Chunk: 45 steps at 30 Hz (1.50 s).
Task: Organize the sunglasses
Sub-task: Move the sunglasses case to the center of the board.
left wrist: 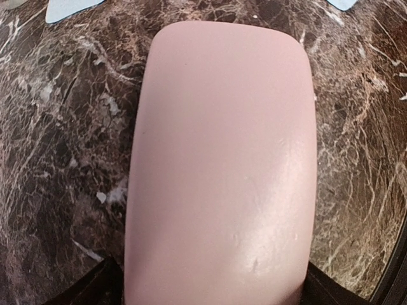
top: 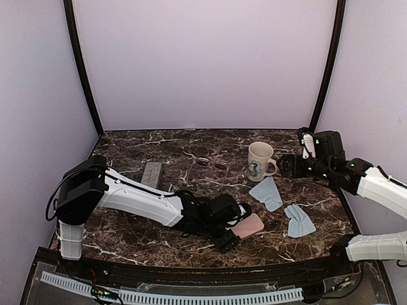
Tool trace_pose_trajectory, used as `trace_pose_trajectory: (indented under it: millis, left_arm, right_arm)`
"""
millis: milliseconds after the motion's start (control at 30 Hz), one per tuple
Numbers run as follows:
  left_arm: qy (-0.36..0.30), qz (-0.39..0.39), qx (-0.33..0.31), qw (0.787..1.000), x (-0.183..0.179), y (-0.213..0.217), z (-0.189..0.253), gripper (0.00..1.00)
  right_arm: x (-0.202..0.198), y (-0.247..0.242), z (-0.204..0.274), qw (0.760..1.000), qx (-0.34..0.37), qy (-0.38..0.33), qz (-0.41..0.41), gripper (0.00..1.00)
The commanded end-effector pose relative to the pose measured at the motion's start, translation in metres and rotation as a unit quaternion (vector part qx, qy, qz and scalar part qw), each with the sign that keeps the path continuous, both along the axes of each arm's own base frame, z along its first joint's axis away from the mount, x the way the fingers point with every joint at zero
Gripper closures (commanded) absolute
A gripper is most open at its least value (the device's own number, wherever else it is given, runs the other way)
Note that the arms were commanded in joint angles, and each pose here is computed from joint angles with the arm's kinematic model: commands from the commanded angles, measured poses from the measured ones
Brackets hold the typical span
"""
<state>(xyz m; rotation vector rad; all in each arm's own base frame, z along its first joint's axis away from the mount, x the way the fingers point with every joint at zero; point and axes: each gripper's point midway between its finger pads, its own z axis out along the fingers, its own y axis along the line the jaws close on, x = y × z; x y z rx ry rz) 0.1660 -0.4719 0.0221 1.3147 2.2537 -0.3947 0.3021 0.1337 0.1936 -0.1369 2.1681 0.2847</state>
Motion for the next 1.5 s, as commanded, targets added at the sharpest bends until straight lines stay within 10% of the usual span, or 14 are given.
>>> trace_pose_trajectory:
  millis: [0, 367, 933, 1467]
  left_arm:
    - [0.001, -0.040, -0.009, 0.999, -0.008, -0.001, 0.017, 0.14]
    - [-0.002, -0.030, -0.031, 0.999, -0.005, -0.003, 0.032, 0.37]
    - [-0.015, 0.031, -0.010, 0.999, 0.002, 0.045, 0.014, 0.44]
    - [0.012, -0.016, -0.009, 1.000, -0.012, 0.034, 0.015, 0.01]
  right_arm:
    - [0.002, 0.005, 0.001, 1.000, 0.009, -0.007, 0.005, 0.00]
    - [-0.003, 0.011, -0.005, 1.000, 0.008, 0.004, 0.018, 0.00]
    - [-0.012, 0.032, 0.005, 0.998, 0.023, -0.007, 0.057, 0.00]
    - [-0.006, 0.045, -0.009, 0.997, 0.006, 0.012, 0.073, 0.00]
